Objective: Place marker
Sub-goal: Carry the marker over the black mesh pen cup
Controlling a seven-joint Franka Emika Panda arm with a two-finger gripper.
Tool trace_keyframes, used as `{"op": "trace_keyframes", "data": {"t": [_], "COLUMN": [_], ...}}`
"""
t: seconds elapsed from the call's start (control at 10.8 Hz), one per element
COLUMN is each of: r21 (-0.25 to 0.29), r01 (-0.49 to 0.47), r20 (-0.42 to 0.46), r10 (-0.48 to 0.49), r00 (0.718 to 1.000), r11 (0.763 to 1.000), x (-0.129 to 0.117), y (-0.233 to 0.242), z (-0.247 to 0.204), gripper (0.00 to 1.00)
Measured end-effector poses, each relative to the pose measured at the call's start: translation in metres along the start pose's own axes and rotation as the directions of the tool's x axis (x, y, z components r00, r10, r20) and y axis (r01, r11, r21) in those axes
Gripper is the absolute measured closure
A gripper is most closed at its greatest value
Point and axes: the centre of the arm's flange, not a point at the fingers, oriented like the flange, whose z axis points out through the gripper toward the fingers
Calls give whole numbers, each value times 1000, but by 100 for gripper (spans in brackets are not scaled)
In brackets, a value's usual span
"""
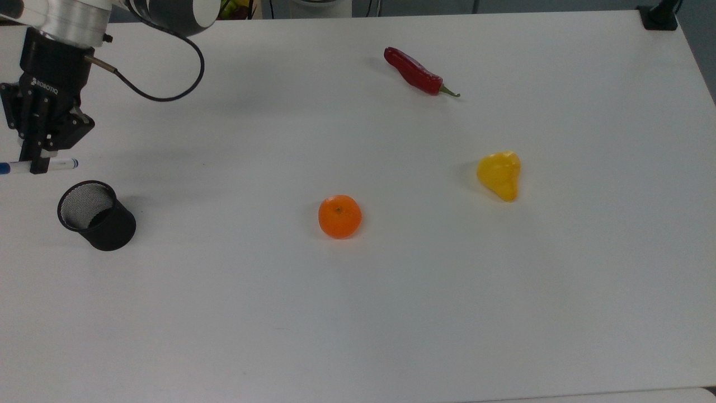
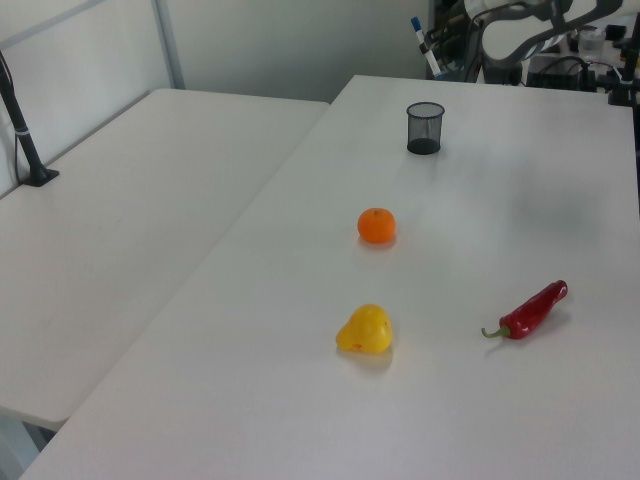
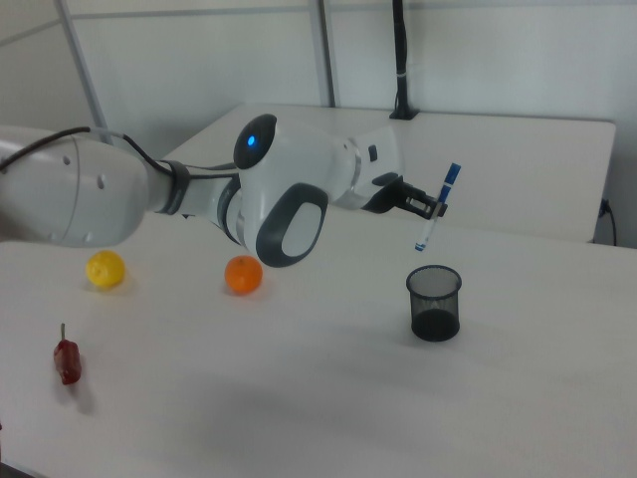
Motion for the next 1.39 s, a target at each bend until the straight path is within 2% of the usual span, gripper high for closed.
{"op": "trace_keyframes", "data": {"t": [0.28, 0.55, 1.02, 1.2, 1.29, 1.39], "r21": [-5, -12, -18, -18, -18, -18], "r01": [-43, -32, -24, -24, -23, -23], "r20": [-75, -49, -20, -16, -16, -16], "r10": [42, 31, 24, 23, 23, 23], "r00": [996, 998, 1000, 1000, 1000, 1000], "r11": [999, 999, 1000, 1000, 1000, 1000], "x": [-28, -59, -75, -77, -77, -77], "y": [-6, -12, -12, -12, -12, -12], "z": [31, 60, 71, 73, 73, 73], "gripper": [84, 84, 84, 80, 70, 56]}}
